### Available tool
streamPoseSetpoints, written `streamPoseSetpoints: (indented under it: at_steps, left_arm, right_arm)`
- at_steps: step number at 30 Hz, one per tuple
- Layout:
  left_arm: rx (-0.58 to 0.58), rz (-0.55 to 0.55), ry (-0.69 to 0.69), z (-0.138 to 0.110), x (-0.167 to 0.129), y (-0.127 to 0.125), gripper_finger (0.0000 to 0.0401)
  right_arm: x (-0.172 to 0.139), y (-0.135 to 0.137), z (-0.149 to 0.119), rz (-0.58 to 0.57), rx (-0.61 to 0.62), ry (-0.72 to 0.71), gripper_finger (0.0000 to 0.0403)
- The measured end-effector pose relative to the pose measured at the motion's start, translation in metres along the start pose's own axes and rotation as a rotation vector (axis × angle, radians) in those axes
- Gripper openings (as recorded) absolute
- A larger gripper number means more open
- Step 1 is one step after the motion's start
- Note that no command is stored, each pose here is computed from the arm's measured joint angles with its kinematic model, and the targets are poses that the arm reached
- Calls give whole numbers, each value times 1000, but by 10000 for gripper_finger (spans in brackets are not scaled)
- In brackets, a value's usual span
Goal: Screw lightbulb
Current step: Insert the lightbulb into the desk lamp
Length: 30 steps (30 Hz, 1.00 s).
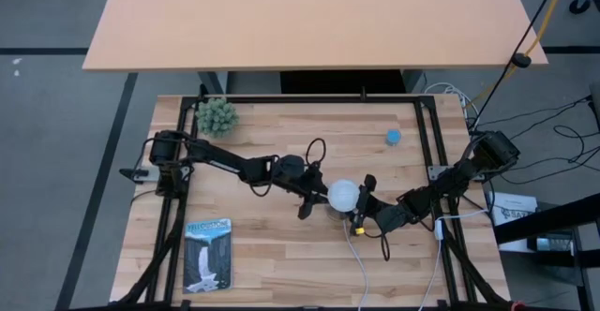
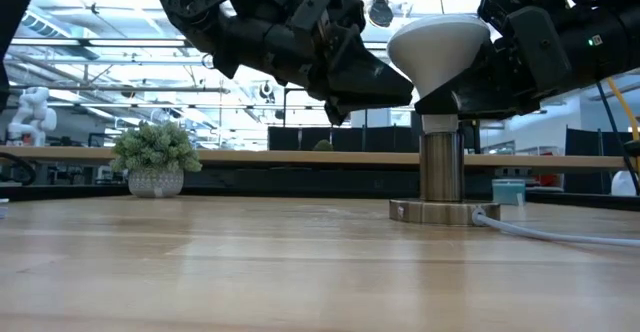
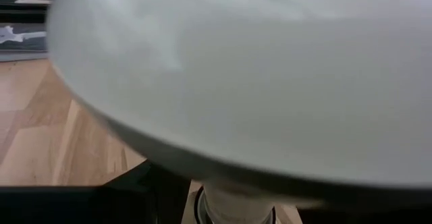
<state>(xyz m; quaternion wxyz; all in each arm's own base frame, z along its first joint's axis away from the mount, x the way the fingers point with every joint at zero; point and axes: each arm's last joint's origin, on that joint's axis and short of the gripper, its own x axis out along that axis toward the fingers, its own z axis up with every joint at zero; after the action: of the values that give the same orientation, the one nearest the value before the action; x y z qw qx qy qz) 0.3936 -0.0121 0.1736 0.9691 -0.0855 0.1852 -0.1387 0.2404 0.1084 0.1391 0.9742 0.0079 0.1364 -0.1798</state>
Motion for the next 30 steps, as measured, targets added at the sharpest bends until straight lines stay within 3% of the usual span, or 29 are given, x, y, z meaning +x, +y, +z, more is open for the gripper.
streamPoseSetpoints:
  at_steps: [9,16,21,30]
  left_arm:
    - [-18,92,-13,1,-3,12,96]
    - [-95,-27,61,-5,-2,6,96]
    - [-25,-86,26,-2,1,-7,96]
    - [15,-47,-18,2,1,-6,96]
  right_arm:
    - [0,0,0,0,1,-1,212]
    - [0,0,0,0,1,-1,212]
    - [0,0,0,0,1,-1,212]
    - [0,0,0,0,1,-1,212]
